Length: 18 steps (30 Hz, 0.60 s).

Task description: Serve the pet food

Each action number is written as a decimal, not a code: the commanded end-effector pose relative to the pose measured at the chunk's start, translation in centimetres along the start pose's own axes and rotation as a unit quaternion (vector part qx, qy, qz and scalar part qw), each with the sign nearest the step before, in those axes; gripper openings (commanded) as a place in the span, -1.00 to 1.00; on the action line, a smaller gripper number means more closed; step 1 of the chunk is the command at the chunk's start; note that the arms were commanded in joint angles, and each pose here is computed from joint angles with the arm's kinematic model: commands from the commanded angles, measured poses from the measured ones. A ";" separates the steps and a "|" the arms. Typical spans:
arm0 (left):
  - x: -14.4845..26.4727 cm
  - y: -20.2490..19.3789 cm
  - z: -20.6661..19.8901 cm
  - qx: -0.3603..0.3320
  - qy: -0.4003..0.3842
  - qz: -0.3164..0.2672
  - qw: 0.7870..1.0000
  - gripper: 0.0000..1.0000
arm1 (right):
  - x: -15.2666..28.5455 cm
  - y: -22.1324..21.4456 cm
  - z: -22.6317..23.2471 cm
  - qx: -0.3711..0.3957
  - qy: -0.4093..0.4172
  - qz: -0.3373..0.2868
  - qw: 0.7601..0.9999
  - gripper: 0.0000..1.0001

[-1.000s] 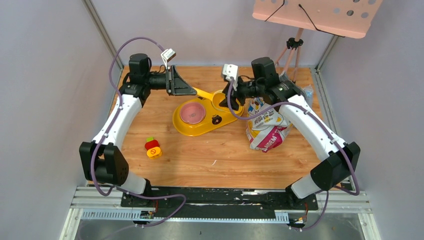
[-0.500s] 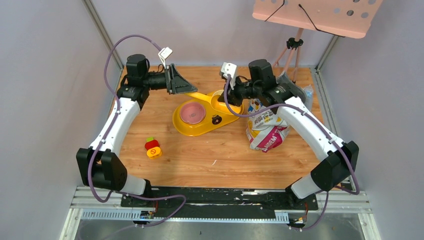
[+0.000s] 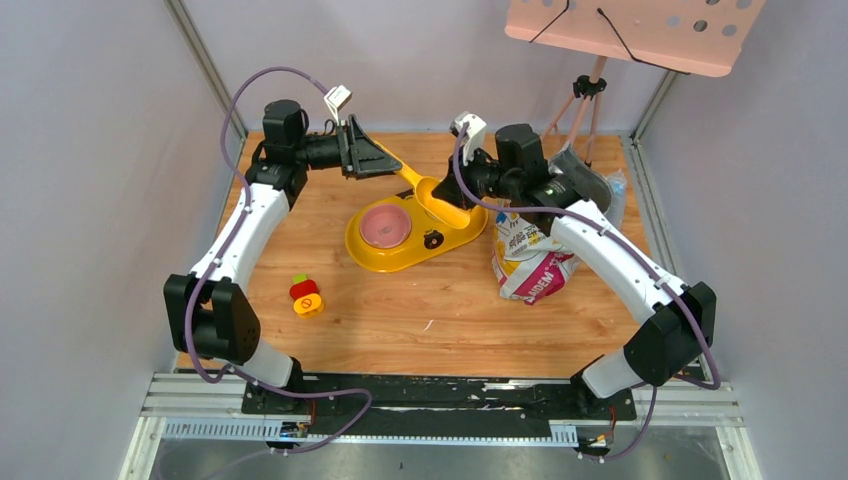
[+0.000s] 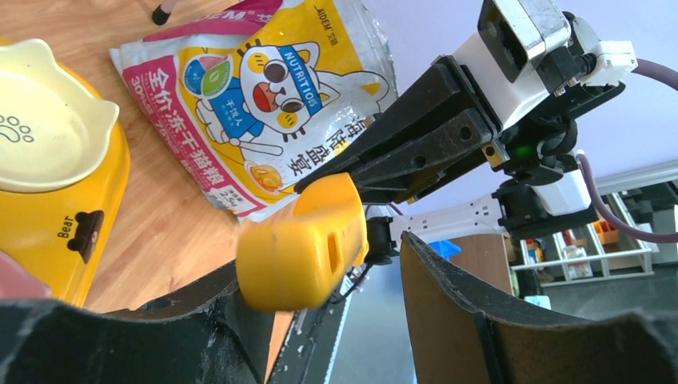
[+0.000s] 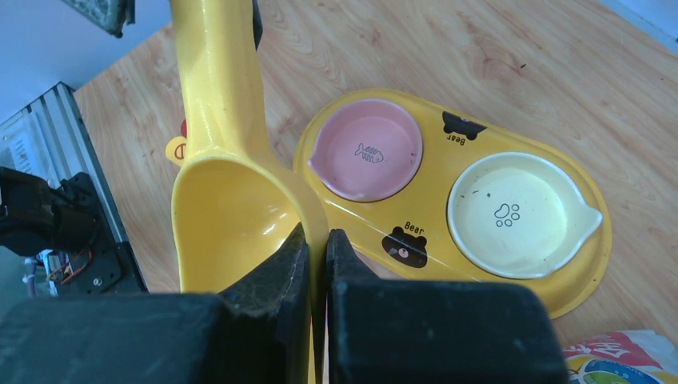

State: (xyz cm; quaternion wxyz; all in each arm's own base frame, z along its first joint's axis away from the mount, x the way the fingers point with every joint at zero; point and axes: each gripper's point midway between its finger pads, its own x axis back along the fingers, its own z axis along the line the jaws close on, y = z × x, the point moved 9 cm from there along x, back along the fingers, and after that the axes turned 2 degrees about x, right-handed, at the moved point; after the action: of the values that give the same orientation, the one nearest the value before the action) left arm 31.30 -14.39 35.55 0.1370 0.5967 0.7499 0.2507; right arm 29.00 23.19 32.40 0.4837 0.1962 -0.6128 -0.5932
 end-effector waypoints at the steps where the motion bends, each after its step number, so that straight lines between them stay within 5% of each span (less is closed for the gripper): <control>1: 0.0 1.0 -1.8 -0.020 -0.022 -0.001 1.000 0.22 | 0.6 2.8 0.3 -0.003 -0.018 -0.062 0.998 -1.00; 18: -0.3 0.4 -1.7 -0.008 -0.037 0.025 0.999 -0.05 | -0.8 2.6 1.8 0.060 -0.020 -0.053 0.997 -1.00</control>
State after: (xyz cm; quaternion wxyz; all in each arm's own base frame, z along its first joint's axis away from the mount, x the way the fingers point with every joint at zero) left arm 31.35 -14.70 35.79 0.1345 0.6076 0.7461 0.2369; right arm 28.17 25.27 32.76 0.4698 0.2224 -0.6294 -0.5776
